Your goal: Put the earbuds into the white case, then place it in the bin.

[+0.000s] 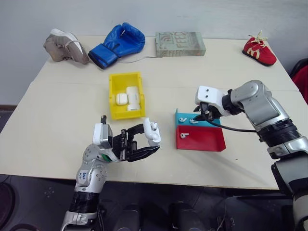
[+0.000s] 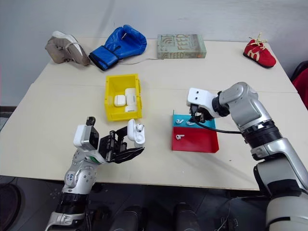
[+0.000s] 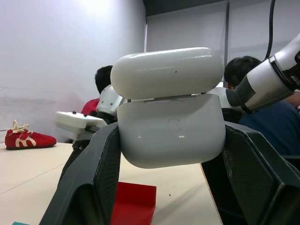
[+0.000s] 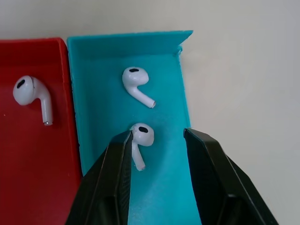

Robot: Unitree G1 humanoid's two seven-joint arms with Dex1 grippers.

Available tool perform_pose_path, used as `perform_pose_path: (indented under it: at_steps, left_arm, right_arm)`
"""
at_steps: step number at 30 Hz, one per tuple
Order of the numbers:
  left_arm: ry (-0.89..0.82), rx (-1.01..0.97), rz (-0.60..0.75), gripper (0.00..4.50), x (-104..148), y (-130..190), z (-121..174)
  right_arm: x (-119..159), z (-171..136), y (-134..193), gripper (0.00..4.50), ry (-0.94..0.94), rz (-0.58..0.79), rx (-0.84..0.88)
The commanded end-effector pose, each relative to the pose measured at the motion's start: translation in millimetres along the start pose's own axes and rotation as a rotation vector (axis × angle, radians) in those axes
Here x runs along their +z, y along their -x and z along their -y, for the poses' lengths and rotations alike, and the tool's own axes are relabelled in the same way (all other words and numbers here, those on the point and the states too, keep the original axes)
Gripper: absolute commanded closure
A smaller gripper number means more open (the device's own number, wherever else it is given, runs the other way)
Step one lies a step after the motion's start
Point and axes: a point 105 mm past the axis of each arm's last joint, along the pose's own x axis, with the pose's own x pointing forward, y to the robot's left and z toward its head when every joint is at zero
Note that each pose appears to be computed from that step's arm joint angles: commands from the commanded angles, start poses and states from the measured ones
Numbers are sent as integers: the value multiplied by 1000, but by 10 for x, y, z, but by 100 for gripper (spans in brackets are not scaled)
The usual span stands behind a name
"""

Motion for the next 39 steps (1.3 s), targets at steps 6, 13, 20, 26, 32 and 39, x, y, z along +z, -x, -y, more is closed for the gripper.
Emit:
perform_pose_path:
  at_steps: [6,13,20,26,32,39]
  left_arm:
    - [-45,-7,6,168,101,-26,30]
    - [-48,0,1,168,114,-18,29]
    - [-49,5,-4,168,117,-16,17]
    - [-49,7,-9,168,120,-10,13]
    - [-49,11,-10,168,120,-13,16]
    - [-47,15,-10,168,117,-10,16]
  right_arm:
    - [124,61,-52,277,68,-21,25]
    - [21,11,-80,277,80,-80,60]
    - [-20,-6,-122,277,71,-89,63]
    - [-17,-31,-159,277,68,-88,76]
    - [-38,-49,-186,277,60,-95,89]
    - [-58,-72,-204,409,55,-95,103]
